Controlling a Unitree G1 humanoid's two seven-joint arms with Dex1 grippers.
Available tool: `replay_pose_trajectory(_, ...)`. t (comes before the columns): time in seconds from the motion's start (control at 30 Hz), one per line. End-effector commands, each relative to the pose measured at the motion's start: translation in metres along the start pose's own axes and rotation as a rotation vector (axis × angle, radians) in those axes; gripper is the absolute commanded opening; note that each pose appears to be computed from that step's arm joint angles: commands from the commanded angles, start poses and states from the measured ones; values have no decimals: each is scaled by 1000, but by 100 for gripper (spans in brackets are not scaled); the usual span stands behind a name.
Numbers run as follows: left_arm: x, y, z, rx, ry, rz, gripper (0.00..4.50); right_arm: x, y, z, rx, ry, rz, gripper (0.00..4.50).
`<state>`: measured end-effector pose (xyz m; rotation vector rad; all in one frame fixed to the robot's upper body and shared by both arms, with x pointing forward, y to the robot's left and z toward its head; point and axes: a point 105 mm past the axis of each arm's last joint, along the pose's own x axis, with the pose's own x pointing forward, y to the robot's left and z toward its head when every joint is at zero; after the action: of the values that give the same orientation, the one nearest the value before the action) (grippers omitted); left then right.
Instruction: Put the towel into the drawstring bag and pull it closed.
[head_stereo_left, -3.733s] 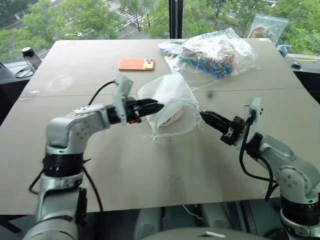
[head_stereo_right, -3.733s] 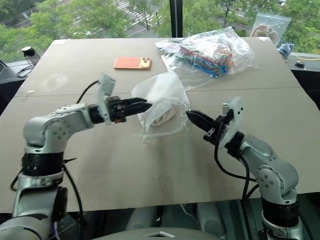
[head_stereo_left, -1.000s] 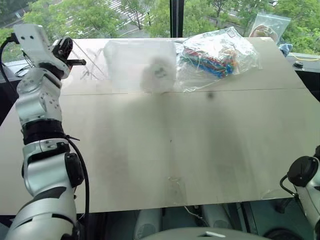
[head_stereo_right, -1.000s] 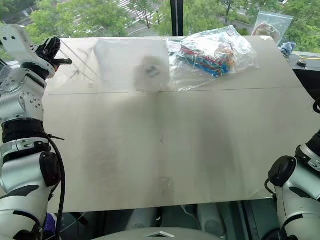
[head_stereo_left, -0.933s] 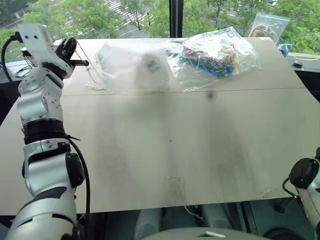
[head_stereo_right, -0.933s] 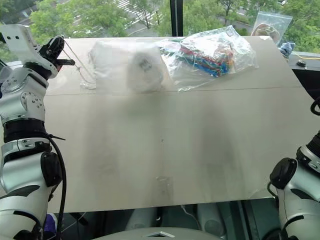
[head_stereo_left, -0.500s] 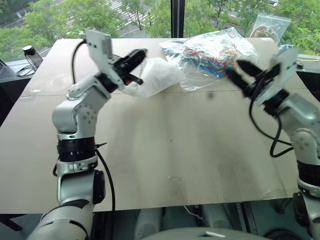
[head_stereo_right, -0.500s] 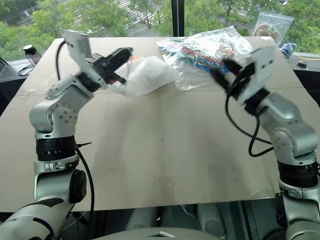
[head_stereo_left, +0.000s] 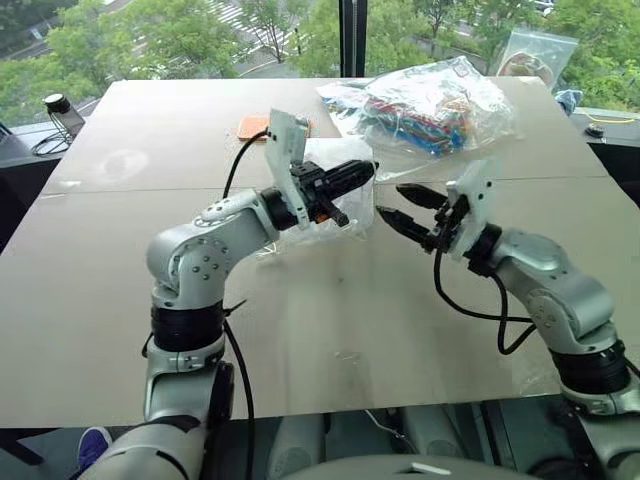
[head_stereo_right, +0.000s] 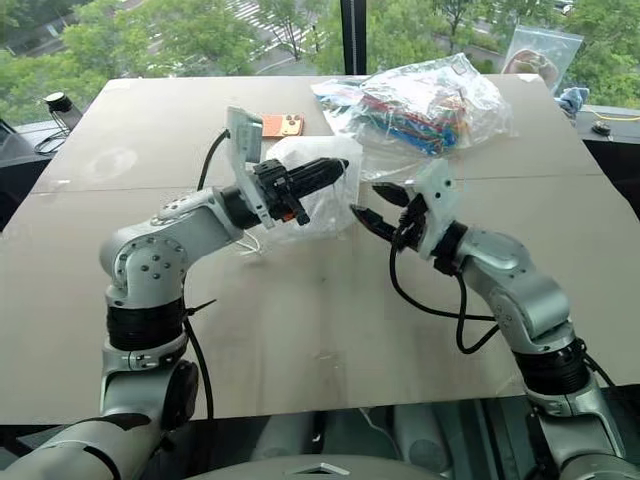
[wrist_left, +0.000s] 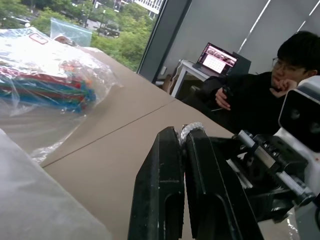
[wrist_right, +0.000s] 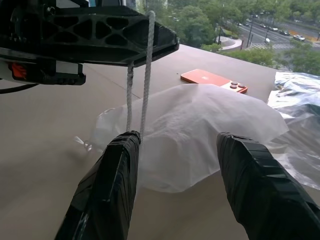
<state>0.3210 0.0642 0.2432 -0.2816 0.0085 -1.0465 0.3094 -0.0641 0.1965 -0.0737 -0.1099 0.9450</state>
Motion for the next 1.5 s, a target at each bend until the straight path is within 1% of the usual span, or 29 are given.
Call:
replay_pose_trajectory(0.03,2,-10,10,-6,-26,-51,0,2,8,3,14,-18,47,263)
replay_pose_trajectory(0.1,3,-12,10,-9,-11,-64,0,5,8,2,16,-24,48,263)
replay_pose_trajectory(0.2,2,-15,5,-3,24,-91,0,14,11,11,56,-80,61,263)
replay_pose_trajectory(0.33,2,-15,4,0,35,-94,0,20,12,12,64,-84,65,263)
replay_pose_trajectory(0.37,2,-15,3,2,37,-96,0,21,11,12,69,-88,60,239)
replay_pose_trajectory(0.4,2,-16,3,4,40,-97,0,21,11,13,74,-93,56,202)
replay_pose_trajectory(0.43,2,-16,3,6,43,-99,0,22,11,14,77,-98,54,180)
replay_pose_trajectory(0.47,2,-16,2,8,46,-101,0,22,11,14,79,-102,54,145)
replay_pose_trajectory(0.5,2,-17,1,11,50,-103,0,23,12,15,83,-107,56,89)
replay_pose_trajectory(0.53,2,-17,1,13,53,-103,0,23,13,16,87,-113,59,52)
replay_pose_trajectory(0.57,2,-17,0,14,54,-102,0,23,13,18,92,-121,61,5)
replay_pose_trajectory(0.67,-4,-11,-2,41,69,-68,0,23,13,21,100,-140,57,5)
replay_pose_trajectory(0.7,-8,-16,0,44,64,-103,0,23,12,22,100,-143,53,5)
replay_pose_trajectory(0.73,-12,-20,2,36,52,-132,67,23,11,22,101,-145,50,0)
replay_pose_trajectory(0.77,-18,-22,5,24,45,-146,100,22,11,23,99,-147,44,0)
replay_pose_trajectory(0.8,-24,-21,7,19,46,-148,142,22,10,23,97,-147,38,0)
replay_pose_trajectory(0.9,-55,2,6,42,96,-19,289,20,5,25,100,-157,8,0)
replay_pose_trajectory(0.93,-70,9,4,55,126,12,328,20,1,26,107,-162,-12,0)
replay_pose_trajectory(0.97,-86,17,1,68,156,49,379,19,-3,26,112,-165,-35,0)
replay_pose_trajectory(1.07,-125,43,-10,126,231,191,379,16,-16,26,118,-173,-103,0)
replay_pose_trajectory(1.13,-149,64,-26,214,302,299,379,13,-26,27,133,-188,-150,0)
replay_pose_trajectory(1.17,-159,72,-36,253,343,330,379,12,-30,28,140,-194,-164,0)
replay_pose_trajectory(1.23,-169,81,-51,318,398,354,379,11,-34,29,143,-200,-173,0)
replay_pose_trajectory(1.3,-166,82,-62,331,407,340,379,11,-36,31,141,-204,-172,0)
replay_pose_trajectory(1.43,-147,82,-82,346,414,297,379,12,-33,39,136,-224,-153,0)
replay_pose_trajectory(1.5,-139,84,-87,356,406,286,379,12,-32,42,134,-232,-147,0)
